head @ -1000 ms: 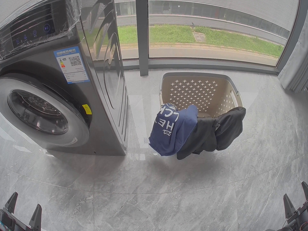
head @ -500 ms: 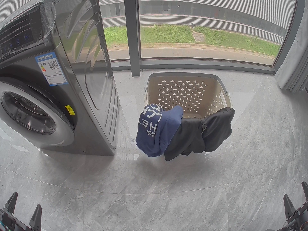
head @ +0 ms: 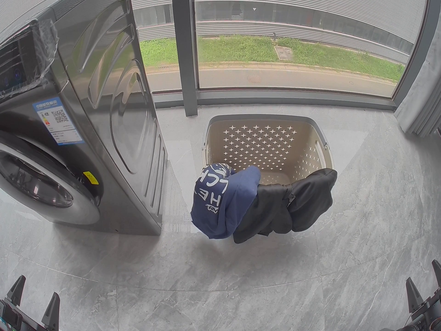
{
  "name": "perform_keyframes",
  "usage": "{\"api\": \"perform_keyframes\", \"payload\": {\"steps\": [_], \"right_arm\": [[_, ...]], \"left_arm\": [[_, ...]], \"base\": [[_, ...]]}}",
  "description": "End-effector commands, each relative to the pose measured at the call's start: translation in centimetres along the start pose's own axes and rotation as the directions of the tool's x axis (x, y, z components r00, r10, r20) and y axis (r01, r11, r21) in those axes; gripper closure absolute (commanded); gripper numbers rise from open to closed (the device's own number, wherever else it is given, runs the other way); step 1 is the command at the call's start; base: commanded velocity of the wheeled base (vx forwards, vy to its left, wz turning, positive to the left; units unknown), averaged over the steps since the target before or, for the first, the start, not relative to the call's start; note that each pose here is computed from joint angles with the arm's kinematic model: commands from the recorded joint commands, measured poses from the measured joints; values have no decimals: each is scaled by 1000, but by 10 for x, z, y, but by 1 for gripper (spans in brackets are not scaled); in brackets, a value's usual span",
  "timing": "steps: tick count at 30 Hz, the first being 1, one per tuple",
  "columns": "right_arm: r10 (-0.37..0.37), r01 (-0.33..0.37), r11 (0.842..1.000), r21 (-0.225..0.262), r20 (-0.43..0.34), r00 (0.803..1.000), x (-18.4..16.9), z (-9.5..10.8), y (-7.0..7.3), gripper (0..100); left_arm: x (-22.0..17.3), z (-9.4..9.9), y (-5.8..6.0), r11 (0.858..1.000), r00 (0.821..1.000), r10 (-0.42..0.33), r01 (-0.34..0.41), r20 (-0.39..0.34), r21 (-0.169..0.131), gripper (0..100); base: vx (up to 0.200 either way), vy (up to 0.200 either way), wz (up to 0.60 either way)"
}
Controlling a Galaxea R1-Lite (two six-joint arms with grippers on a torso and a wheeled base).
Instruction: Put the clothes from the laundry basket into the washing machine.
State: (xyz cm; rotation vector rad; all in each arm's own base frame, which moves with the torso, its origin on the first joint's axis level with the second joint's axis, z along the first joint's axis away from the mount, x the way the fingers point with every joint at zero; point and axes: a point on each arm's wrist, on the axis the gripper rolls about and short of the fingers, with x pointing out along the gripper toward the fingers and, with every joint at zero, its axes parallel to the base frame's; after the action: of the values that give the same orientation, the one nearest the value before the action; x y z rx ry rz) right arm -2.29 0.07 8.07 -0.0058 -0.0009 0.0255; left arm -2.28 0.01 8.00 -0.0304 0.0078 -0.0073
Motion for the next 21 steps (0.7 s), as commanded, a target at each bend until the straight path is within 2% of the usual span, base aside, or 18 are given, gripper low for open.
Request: {"api": "perform_keyframes", "payload": {"steps": [1,2,8,21], "right_arm": [[2,-2,1000,1,-5,1000,0,-5,0,0],[1,-1,1000,0,-5,1000,0,-5,0,0],[2,-2,1000,0,-5,1000,0,-5,0,0],[2,-2,1000,0,-5,1000,0,-5,0,0]], "left_arm": [[0,-4,0,1000,1000,0,0,-3,0,0],[0,-4,0,1000,1000,0,0,-3,0,0],[0,-4,0,1000,1000,0,0,-3,1,0],[0,-4,0,1000,1000,0,0,-3,0,0]], "base": [[200,0,0],[200,0,0],[0,0,0],[0,-200,0]]}}
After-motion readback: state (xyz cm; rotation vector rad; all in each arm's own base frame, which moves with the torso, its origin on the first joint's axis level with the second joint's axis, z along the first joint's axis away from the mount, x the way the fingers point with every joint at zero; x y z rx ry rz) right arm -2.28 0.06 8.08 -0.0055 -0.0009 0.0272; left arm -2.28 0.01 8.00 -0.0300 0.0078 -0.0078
